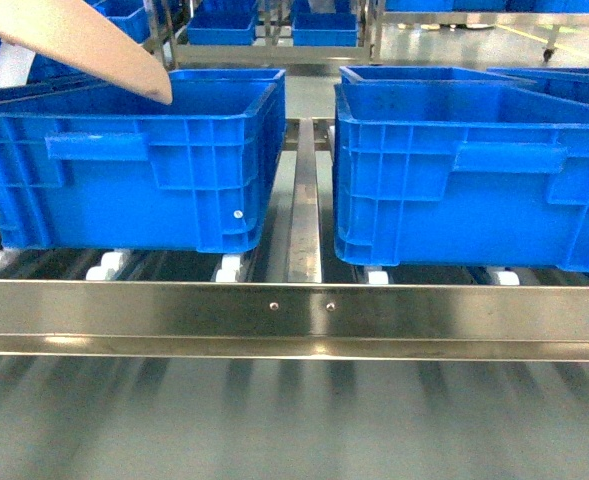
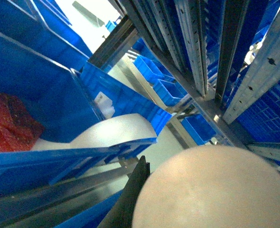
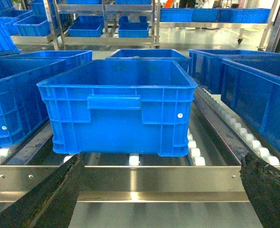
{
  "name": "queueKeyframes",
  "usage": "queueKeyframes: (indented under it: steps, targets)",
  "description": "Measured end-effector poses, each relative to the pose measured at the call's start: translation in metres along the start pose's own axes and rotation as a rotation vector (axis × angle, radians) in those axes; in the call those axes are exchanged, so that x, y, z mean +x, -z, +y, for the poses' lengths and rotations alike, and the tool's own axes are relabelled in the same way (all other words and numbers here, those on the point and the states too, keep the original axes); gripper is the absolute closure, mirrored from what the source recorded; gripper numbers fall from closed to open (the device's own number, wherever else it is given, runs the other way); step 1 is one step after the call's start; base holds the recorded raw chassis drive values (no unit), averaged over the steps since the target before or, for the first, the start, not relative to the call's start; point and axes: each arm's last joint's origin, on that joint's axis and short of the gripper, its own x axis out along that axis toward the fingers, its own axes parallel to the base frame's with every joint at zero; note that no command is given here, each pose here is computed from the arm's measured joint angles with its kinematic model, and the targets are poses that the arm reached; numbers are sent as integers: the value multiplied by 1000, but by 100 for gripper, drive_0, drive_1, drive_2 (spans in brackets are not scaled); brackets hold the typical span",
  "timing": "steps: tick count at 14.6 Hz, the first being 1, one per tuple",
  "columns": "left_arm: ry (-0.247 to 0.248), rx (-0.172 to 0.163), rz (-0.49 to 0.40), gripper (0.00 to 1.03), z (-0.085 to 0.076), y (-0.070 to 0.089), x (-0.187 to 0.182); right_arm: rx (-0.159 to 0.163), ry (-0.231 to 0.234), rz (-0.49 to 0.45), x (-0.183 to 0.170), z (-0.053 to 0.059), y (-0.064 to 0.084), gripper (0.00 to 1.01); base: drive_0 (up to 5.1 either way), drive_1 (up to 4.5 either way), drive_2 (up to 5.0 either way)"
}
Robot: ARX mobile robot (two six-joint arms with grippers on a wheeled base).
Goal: Place part in tray to right shelf
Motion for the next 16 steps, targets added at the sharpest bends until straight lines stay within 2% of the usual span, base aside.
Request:
queueKeyframes:
  steps: [1,3,4,5,6,7,8,9,10,11,12,13,14,15,16]
  targets:
    - [19,-52,49,91,13,-2,0,0,0,0,0,0,0,3,0,0,0]
    - [109,-255,159,91,39,-14,-28,0,0,0,0,0,0,3,0,0,0]
    - [211,-377,209,91,44,-26,-51,0,0,0,0,0,0,3,0,0,0]
    - [333,-459,266,91,45,-40,-79,0,0,0,0,0,0,3,0,0,0]
    - [459,-499,310,91,49,-53,-108,0,0,0,0,0,0,3,0,0,0]
    - [546,-481,370,91,61,-59,-137,0,0,0,0,0,0,3,0,0,0]
    - [589,-410,407,91,77,-59,-161,0,0,0,0,0,0,3,0,0,0]
    - [575,-285,436,91,97,-56,-179,0,0,0,0,0,0,3,0,0,0]
    - [519,-62,497,91,104,-56,-182,0,0,0,0,0,0,3,0,0,0]
    - [522,239,495,91,120,-61,-184,0,0,0,0,0,0,3,0,0,0]
    - [542,454,458,91,138,-59,-193,0,1,0,0,0,0,3,0,0,0]
    - [573,593,448,91,151,-53,-202,0,0,0,0,0,0,3,0,0,0]
    - [595,676,442,91,161,-49,-208,0,0,0,0,0,0,3,0,0,0]
    - [611,709,425,91,169,-49,-214,0,0,0,0,0,0,3,0,0,0]
    - [619,720,408,91,175,-49,-220,0,0,0,0,0,0,3,0,0,0]
